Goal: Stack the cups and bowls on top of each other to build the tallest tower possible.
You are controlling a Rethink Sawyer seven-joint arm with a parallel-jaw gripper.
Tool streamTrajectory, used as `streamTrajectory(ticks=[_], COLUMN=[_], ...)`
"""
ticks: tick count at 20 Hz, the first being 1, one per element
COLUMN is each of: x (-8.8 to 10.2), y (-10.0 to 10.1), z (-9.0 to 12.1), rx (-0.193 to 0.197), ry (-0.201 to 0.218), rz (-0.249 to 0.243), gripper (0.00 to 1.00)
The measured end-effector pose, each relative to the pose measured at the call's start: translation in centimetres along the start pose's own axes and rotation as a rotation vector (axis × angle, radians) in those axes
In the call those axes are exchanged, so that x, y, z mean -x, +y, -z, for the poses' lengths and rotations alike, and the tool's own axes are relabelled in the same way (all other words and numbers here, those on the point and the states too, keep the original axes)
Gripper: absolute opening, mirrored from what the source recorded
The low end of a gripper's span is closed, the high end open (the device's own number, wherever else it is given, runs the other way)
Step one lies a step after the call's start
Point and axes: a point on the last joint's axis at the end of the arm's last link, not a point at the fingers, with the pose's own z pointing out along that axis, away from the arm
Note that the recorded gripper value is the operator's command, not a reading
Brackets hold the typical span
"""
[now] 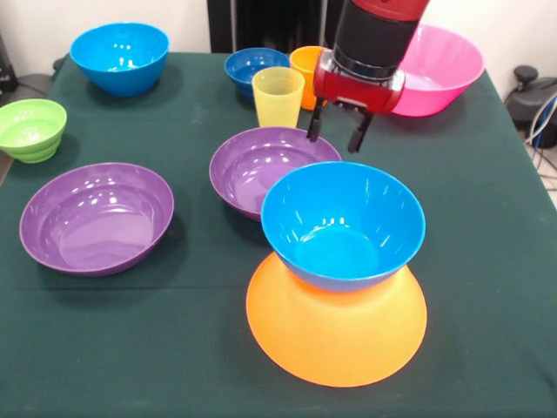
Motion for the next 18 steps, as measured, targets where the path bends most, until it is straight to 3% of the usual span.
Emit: streamTrajectory(ticks=[9, 18], x=[3.1, 2.5], y=[1.0, 1.5], z=[-1.8, -4.9], rx=[0.004, -0.004], ry=[-0.054, -0.035], rz=[0.02, 0.045], gripper=[1.0, 1.0])
